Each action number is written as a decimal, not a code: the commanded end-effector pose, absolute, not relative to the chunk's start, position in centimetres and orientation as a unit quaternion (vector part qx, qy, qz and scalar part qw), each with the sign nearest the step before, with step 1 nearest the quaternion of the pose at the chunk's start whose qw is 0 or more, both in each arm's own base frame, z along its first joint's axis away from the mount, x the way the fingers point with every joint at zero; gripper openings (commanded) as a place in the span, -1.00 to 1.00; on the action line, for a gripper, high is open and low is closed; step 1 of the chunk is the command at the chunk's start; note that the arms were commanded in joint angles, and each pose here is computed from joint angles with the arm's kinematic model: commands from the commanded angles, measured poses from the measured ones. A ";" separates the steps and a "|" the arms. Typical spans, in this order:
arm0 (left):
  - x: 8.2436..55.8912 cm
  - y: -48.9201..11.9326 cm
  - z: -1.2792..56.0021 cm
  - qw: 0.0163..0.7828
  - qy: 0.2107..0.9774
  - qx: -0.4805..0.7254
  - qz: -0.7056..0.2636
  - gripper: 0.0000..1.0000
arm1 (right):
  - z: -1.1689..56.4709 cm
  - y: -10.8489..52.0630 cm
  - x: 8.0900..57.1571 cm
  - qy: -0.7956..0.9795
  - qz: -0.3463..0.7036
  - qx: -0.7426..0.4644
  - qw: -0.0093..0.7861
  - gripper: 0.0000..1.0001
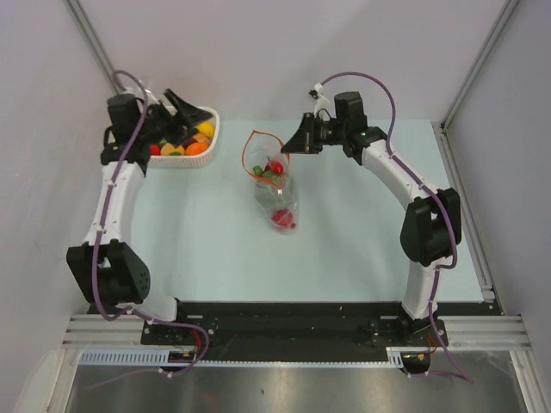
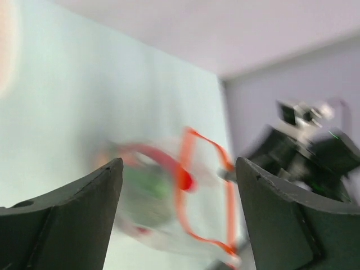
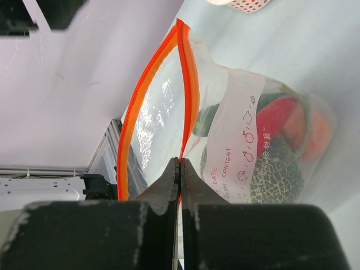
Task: Place the food in the zip-top bag and seal the zipper
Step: Place the fake vegetable in the zipper food storage bag, then pick up the fake vegetable from the bin.
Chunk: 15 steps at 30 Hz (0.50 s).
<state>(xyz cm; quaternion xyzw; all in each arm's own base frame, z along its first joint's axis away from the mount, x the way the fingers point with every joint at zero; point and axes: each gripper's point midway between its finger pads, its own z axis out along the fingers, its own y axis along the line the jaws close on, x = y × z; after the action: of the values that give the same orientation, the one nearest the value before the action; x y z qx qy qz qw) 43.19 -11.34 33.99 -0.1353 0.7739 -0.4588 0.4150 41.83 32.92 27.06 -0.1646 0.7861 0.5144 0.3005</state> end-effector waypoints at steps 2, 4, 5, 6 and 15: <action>47.2 1.3 30.2 0.495 0.828 -0.161 -0.210 0.65 | 30.1 32.7 41.5 0.759 0.524 -0.194 0.334 -1.00; 48.4 4.5 29.5 0.503 0.833 -0.160 -0.163 0.64 | 29.8 32.8 41.6 0.760 0.524 -0.194 0.333 -1.00; 49.3 6.5 27.9 0.496 0.841 -0.174 -0.131 0.63 | 29.7 32.7 41.7 0.761 0.523 -0.194 0.332 -1.00; 50.2 7.6 28.0 0.504 0.841 -0.166 -0.109 0.63 | 29.4 32.8 41.8 0.762 0.522 -0.193 0.330 -1.00; 58.4 14.5 21.9 0.504 0.843 -0.184 -0.024 0.51 | 28.7 32.6 42.6 0.768 0.518 -0.185 0.327 -1.00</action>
<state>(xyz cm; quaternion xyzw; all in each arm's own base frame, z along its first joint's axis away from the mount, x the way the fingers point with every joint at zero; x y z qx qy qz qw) 55.23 11.06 21.41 -0.1968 0.8543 -0.0866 0.4732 42.08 32.59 27.00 -0.1670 0.7858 0.5117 0.3047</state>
